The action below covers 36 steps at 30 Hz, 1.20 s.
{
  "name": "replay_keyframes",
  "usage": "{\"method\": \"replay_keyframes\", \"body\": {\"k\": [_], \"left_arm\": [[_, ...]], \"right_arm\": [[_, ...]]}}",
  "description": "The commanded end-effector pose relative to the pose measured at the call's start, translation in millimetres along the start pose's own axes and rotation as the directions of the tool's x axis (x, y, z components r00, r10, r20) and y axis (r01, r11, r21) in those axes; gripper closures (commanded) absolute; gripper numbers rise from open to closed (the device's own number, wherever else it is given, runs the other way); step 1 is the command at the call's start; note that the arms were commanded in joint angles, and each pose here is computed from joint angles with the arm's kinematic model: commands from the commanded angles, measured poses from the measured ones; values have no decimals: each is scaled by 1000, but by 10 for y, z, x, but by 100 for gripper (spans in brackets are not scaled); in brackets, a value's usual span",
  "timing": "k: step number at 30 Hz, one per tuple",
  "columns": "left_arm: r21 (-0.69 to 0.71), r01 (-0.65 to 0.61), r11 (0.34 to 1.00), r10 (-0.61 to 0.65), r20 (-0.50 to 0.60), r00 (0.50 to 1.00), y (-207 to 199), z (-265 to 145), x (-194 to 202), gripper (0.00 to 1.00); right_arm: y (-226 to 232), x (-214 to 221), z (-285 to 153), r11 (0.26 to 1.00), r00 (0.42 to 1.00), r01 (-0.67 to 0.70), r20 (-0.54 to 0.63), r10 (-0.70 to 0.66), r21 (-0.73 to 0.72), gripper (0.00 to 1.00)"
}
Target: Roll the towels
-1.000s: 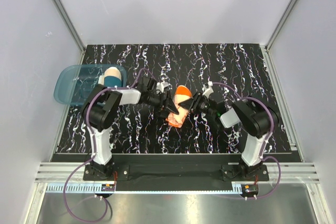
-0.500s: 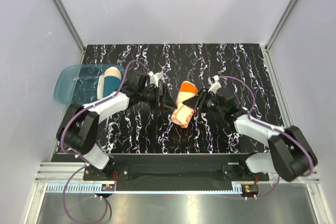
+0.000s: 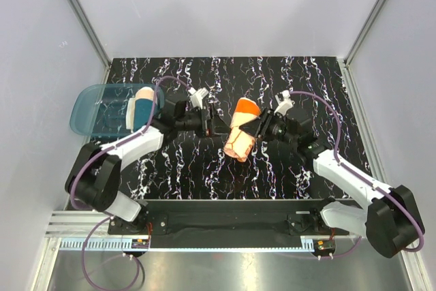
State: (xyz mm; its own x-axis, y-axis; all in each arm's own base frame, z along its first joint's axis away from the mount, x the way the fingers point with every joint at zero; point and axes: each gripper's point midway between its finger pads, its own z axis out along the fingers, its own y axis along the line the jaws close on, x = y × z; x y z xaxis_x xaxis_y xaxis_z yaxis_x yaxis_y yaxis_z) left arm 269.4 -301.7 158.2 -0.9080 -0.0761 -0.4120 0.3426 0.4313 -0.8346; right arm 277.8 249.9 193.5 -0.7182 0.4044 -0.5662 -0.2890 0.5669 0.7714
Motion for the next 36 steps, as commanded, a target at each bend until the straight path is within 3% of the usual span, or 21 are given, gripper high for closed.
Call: {"method": "replay_keyframes", "body": {"k": [1,13,30,36], "left_arm": [[96,-140,985,128,124,984,-509,-150,-294,1],[122,-157,980,141,129,982,-592,-186,-274,1],[126,-119,985,112,63,992,-396,48,32,1],[191,-104,976,100,33,994,-446,57,120,1]], "right_arm": [[167,-56,-37,999,999,45,15,-45,-19,85],[336,-126,-41,997,997,67,39,-65,-32,86],[1241,-496,-460,946,987,44,159,8,-321,86],[1531,-582,-660,876,975,43,211,68,-480,85]]}}
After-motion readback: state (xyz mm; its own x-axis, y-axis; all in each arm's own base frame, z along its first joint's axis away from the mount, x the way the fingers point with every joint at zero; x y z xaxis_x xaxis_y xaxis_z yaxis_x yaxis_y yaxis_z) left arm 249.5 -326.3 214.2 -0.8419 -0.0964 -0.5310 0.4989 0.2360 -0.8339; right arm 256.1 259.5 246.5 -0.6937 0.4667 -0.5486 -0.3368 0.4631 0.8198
